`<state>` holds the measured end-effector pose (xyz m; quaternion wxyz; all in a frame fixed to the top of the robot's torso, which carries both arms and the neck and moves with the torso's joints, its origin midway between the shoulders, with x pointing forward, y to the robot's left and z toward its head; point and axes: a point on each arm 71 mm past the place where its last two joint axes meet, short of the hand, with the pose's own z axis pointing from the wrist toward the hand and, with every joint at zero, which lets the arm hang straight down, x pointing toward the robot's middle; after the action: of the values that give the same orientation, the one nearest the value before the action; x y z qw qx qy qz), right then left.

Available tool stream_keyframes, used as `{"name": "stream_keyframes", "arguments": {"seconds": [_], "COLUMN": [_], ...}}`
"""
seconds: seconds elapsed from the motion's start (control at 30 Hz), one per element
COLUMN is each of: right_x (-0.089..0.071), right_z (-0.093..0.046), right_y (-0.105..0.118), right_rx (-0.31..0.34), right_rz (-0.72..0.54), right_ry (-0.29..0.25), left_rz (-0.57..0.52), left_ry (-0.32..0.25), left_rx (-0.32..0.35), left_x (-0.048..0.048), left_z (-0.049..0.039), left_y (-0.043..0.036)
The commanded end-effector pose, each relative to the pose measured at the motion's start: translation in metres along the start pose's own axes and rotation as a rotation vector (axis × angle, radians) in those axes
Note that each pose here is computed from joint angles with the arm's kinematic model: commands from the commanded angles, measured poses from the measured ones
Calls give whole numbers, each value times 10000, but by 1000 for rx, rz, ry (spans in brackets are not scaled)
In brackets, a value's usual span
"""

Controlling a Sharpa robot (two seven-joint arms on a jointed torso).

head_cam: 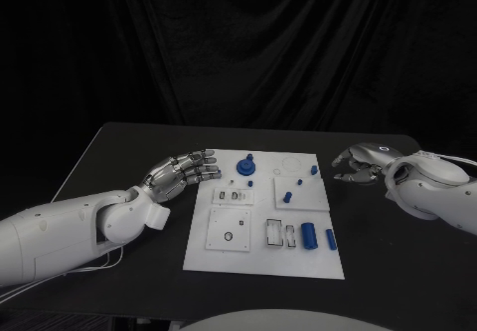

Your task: Assemble the parts on the task board

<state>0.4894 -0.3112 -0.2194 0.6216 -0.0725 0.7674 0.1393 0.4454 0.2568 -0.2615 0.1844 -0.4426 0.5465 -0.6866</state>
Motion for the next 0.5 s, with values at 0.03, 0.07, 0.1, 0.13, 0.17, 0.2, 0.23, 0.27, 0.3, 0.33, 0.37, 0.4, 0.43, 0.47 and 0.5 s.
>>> {"name": "stream_keyframes", "arguments": {"seconds": [0.03, 0.07, 0.1, 0.13, 0.17, 0.2, 0.23, 0.27, 0.3, 0.33, 0.37, 0.4, 0.43, 0.47, 0.5], "right_x": [26, 43, 59, 70, 80, 93, 103, 113, 117, 122, 124, 125, 125, 126, 128], "right_z": [25, 36, 47, 57, 68, 81, 92, 105, 113, 125, 135, 143, 156, 161, 170], "right_y": [-23, -21, -20, -18, -16, -13, -11, -8, -6, -3, 1, 5, 12, 15, 20], "right_rx": [23, 23, 22, 22, 21, 20, 20, 19, 18, 16, 14, 11, 7, 6, 4], "right_rz": [1, 1, 0, -1, -1, -2, -3, -4, -4, -5, -5, -5, -6, -6, -6], "right_ry": [-13, -13, -13, -13, -13, -12, -11, -11, -12, -17, -23, -29, -36, -38, -39], "left_rz": [-7, -8, -9, -9, -9, -10, -10, -10, -10, -11, -11, -12, -12, -13, -13], "left_ry": [7, 8, 8, 8, 8, 8, 7, 7, 7, 7, 7, 7, 7, 7, 7], "left_rx": [17, 16, 15, 14, 12, 11, 10, 9, 8, 7, 7, 6, 6, 5, 5], "left_x": [18, 18, 18, 17, 16, 14, 12, 10, 10, 9, 9, 9, 9, 9, 9], "left_z": [2, 1, -1, -2, -5, -8, -11, -13, -14, -16, -18, -19, -21, -21, -22], "left_y": [0, 3, 7, 9, 11, 13, 15, 18, 19, 21, 24, 25, 28, 30, 32]}}
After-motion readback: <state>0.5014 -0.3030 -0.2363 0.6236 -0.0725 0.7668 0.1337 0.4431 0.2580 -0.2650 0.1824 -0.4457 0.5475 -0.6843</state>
